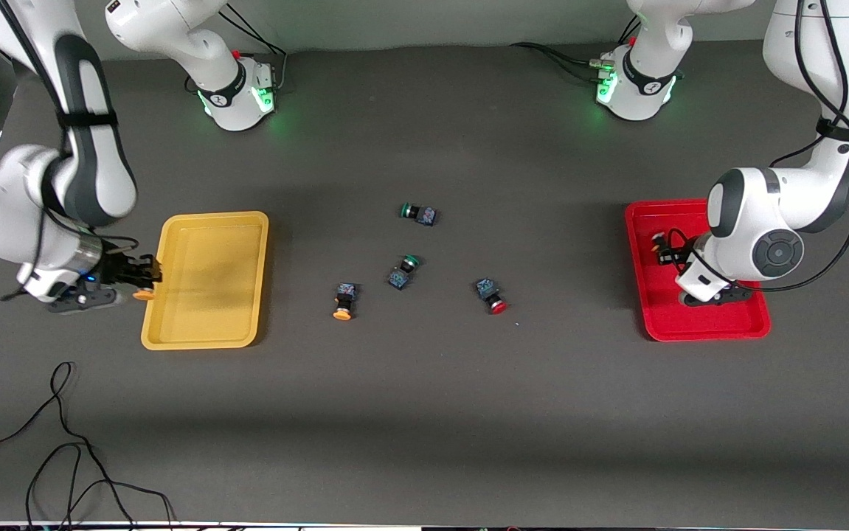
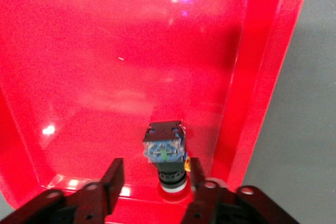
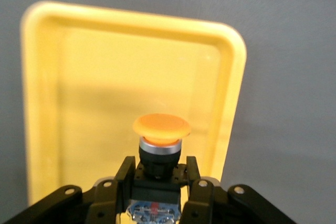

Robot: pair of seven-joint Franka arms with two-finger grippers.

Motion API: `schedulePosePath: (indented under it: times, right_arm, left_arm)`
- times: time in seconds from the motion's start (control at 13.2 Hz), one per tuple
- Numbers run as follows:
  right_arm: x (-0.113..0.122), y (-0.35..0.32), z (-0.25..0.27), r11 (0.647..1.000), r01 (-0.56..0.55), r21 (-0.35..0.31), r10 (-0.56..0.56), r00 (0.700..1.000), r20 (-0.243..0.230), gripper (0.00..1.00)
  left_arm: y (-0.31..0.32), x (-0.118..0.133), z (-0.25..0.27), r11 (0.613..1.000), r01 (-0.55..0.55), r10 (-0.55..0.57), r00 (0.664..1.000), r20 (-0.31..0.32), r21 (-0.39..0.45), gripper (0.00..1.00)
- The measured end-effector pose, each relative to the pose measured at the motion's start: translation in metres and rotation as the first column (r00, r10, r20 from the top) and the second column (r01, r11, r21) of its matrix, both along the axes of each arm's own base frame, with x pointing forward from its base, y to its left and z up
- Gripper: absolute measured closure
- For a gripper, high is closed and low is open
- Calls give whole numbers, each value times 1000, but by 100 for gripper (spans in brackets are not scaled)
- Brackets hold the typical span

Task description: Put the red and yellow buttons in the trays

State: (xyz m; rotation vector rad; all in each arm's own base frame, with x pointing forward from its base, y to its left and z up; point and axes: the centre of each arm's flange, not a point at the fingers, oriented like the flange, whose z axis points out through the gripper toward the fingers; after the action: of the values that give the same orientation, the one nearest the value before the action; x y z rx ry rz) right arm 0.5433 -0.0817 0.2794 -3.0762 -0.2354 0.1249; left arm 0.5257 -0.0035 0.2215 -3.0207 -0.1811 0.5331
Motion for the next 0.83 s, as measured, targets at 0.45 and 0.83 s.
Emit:
schedulePosePath:
  times: [0.45, 0.83]
  right_arm:
    - [4, -12, -80, 999, -42, -25, 41, 998, -44, 50]
    - [29, 1, -40, 1000, -29, 11, 29, 999, -18, 1]
  left_arm:
    - [-67, 48, 118, 1000, -12, 12, 1000, -18, 7, 0]
    - [-262, 56, 107, 972, -235, 235, 972, -14, 6, 0]
